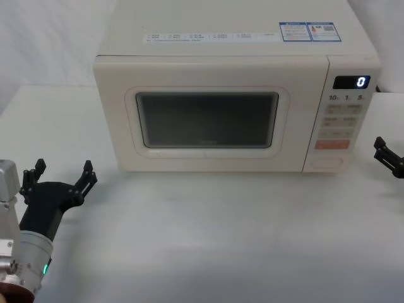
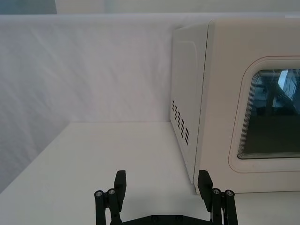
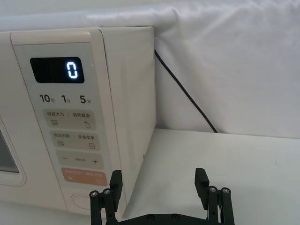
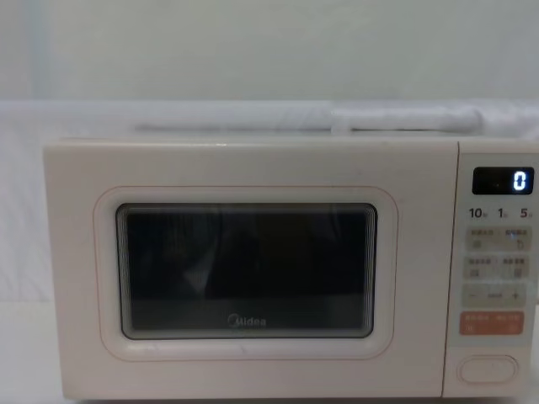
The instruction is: Press the button to open the microwave door with one hand; close the microwave door with the other hand.
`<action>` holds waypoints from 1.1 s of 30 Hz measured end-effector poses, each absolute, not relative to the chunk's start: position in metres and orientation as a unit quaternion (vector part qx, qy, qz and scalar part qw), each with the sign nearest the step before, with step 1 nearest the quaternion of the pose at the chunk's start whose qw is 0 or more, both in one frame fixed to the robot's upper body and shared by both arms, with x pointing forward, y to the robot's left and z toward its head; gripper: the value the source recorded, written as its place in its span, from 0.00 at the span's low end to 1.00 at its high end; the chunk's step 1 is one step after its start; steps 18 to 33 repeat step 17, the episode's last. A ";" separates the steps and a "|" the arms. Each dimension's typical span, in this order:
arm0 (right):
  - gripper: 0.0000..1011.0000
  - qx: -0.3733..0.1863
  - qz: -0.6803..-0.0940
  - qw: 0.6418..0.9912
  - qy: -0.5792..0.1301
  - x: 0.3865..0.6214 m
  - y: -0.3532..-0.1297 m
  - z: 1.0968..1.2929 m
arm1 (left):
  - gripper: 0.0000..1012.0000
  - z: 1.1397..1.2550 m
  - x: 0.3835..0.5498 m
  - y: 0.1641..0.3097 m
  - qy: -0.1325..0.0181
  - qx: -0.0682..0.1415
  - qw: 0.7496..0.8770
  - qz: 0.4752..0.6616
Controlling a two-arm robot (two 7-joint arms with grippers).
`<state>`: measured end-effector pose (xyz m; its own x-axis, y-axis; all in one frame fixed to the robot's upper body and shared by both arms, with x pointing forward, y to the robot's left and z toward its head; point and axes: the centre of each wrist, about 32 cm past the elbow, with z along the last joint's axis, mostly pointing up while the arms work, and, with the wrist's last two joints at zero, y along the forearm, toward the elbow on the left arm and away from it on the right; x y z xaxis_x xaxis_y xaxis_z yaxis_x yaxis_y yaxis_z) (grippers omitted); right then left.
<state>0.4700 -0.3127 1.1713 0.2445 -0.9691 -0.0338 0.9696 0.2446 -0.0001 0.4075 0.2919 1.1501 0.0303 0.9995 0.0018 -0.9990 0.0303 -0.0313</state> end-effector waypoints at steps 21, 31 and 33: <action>0.99 0.010 -0.614 0.789 0.013 0.470 -0.313 1.171 | 0.99 1.150 0.408 0.292 -0.012 -0.011 0.718 0.696; 0.99 0.010 -0.614 0.789 0.013 0.470 -0.313 1.171 | 0.99 1.150 0.408 0.292 -0.012 -0.011 0.718 0.696; 0.99 0.010 -0.614 0.789 0.013 0.470 -0.313 1.171 | 0.99 1.150 0.408 0.292 -0.012 -0.011 0.718 0.696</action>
